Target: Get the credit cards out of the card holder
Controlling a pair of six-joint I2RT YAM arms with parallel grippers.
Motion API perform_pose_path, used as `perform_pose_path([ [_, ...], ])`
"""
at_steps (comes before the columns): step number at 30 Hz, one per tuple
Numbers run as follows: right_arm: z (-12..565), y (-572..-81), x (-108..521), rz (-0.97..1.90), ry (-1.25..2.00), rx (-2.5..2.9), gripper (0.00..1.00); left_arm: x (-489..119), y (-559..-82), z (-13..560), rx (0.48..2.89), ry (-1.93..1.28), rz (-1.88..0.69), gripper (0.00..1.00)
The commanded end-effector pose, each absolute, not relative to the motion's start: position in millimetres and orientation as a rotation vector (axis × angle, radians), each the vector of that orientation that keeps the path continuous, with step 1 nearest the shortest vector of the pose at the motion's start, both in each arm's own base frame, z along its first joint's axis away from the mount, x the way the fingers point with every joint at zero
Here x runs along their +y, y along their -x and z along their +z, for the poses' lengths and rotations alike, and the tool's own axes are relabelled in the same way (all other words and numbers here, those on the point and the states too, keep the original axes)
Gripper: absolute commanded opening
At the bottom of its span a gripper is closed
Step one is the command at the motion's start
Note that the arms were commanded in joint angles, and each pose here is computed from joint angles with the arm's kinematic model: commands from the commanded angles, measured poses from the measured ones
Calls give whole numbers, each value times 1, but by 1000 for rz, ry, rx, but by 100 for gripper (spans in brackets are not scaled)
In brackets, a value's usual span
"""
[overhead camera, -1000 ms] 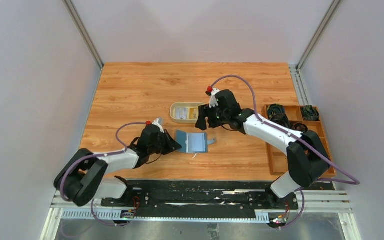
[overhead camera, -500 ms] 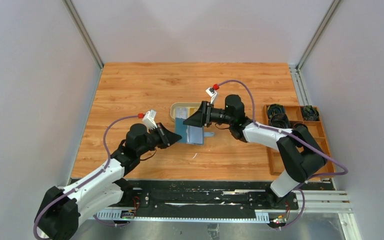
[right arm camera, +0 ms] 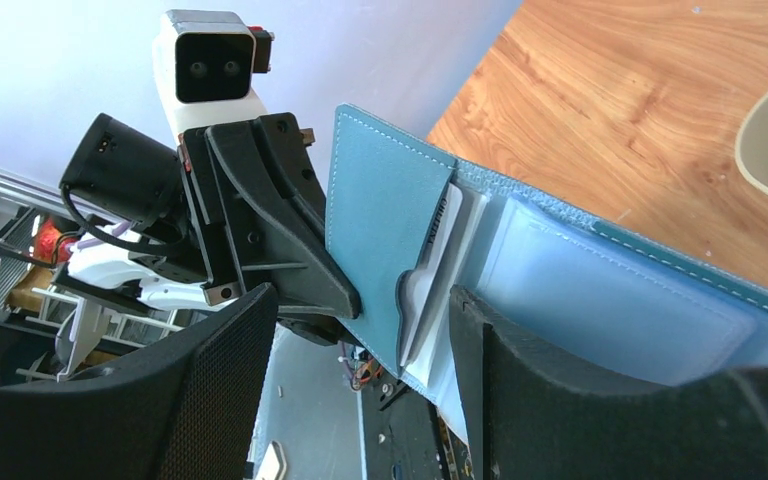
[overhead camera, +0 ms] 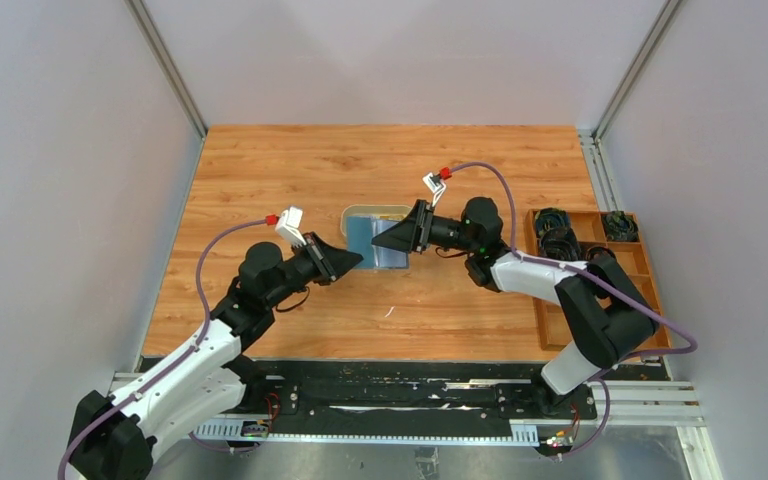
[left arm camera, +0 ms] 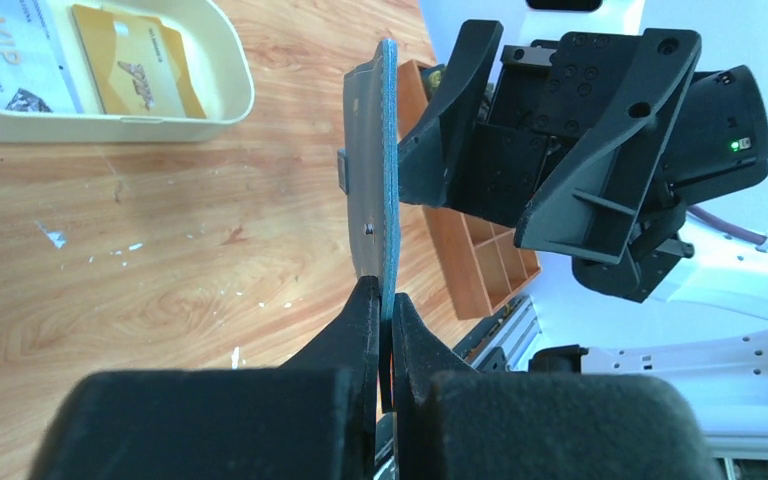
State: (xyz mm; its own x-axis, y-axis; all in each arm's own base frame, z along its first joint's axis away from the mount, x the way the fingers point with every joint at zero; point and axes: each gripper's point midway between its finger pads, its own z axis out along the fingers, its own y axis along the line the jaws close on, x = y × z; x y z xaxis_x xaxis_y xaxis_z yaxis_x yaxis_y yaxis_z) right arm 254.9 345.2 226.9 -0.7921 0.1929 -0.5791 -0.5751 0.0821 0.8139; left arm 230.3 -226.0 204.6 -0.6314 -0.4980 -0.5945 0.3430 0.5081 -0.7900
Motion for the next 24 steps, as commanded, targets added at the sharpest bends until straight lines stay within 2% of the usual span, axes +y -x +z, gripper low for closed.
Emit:
perform_pose_path([
  [1, 250, -249, 339, 1815, 410, 1699, 66, -229, -232, 231, 1823, 109, -1262, 0],
  [10, 252, -249, 340, 1870, 394, 1657, 54, -230, -232, 237, 1801, 110, -1284, 0],
  [24, 232, -258, 341, 1823, 338, 1717, 54, -232, -229, 260, 1751, 88, -1318, 0],
])
